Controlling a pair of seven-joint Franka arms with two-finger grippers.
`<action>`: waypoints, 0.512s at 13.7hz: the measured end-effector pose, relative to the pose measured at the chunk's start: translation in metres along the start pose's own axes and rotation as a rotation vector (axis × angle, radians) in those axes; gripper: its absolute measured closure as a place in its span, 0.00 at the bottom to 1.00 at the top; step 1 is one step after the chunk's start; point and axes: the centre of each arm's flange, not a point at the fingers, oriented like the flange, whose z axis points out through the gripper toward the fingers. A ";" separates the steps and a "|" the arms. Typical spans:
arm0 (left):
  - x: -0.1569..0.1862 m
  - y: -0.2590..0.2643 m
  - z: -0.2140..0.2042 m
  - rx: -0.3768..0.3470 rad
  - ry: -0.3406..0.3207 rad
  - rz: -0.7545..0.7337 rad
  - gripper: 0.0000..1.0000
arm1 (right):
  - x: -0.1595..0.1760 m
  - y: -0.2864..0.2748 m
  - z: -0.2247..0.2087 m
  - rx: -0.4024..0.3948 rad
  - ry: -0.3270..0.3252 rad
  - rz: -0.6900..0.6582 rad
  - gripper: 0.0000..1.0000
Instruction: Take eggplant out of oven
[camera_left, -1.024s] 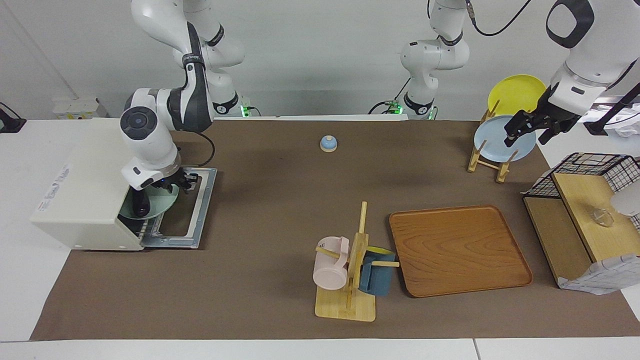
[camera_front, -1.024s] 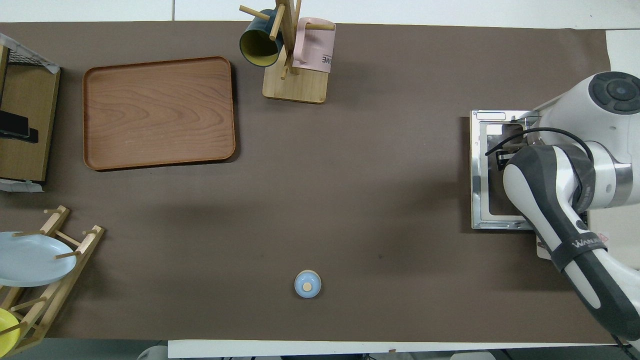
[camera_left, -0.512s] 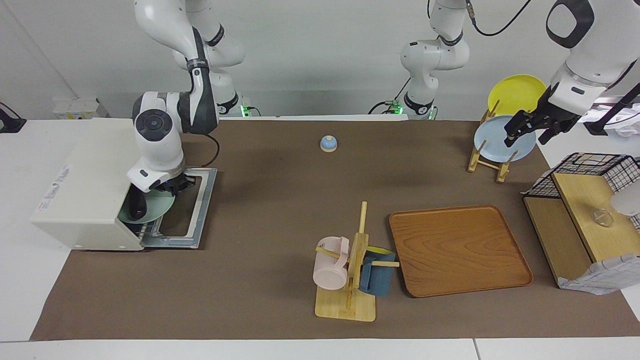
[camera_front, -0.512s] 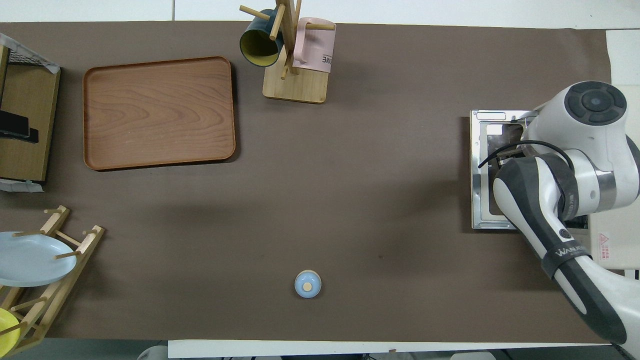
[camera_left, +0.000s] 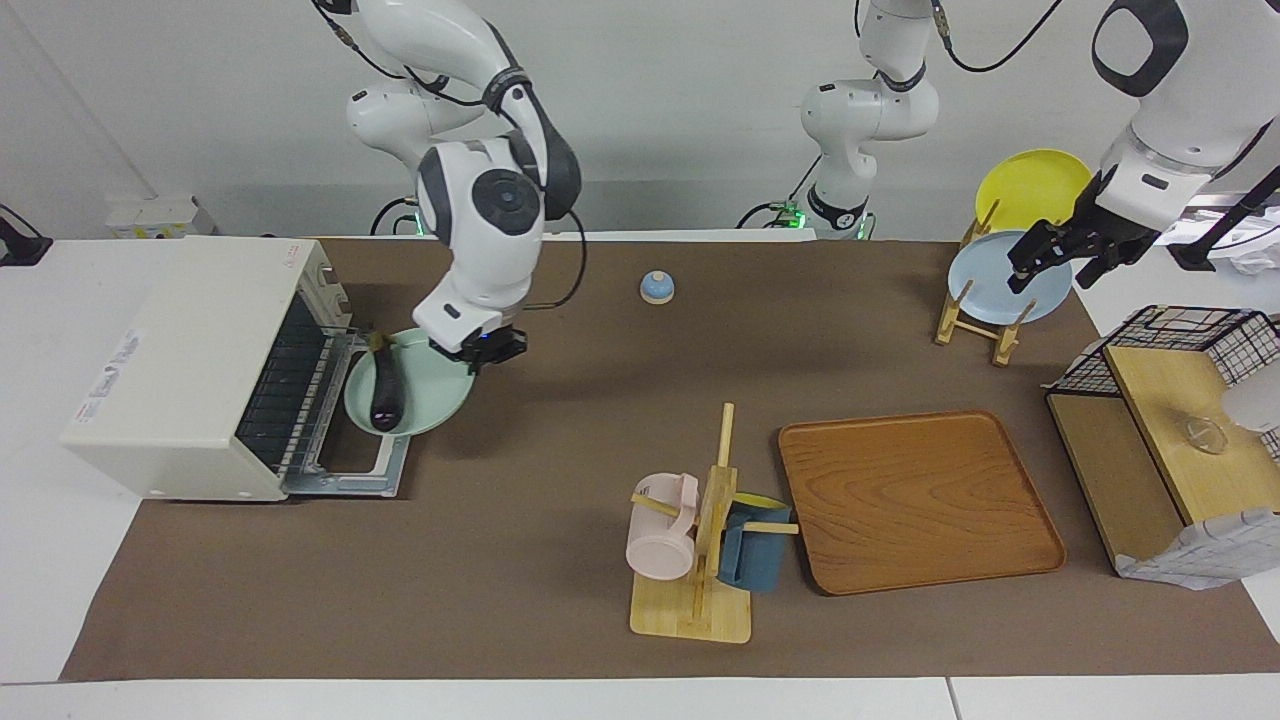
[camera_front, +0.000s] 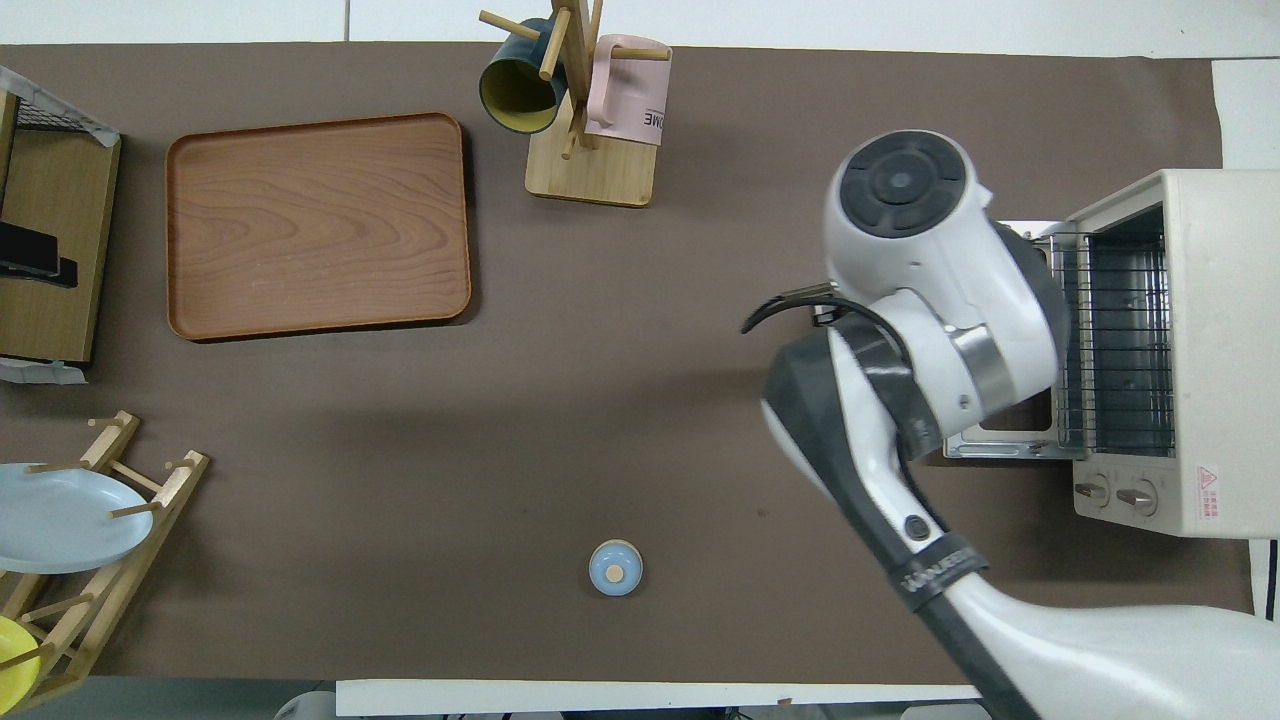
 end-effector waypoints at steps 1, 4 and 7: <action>0.000 0.000 0.000 0.000 0.000 0.000 0.00 | 0.005 -0.029 -0.009 0.041 -0.009 0.042 0.98; 0.000 0.000 0.000 0.000 -0.001 0.000 0.00 | 0.017 -0.136 -0.013 0.120 -0.003 0.144 0.98; 0.000 0.000 0.000 0.000 -0.001 0.000 0.00 | 0.008 -0.229 0.006 0.157 0.010 0.192 0.98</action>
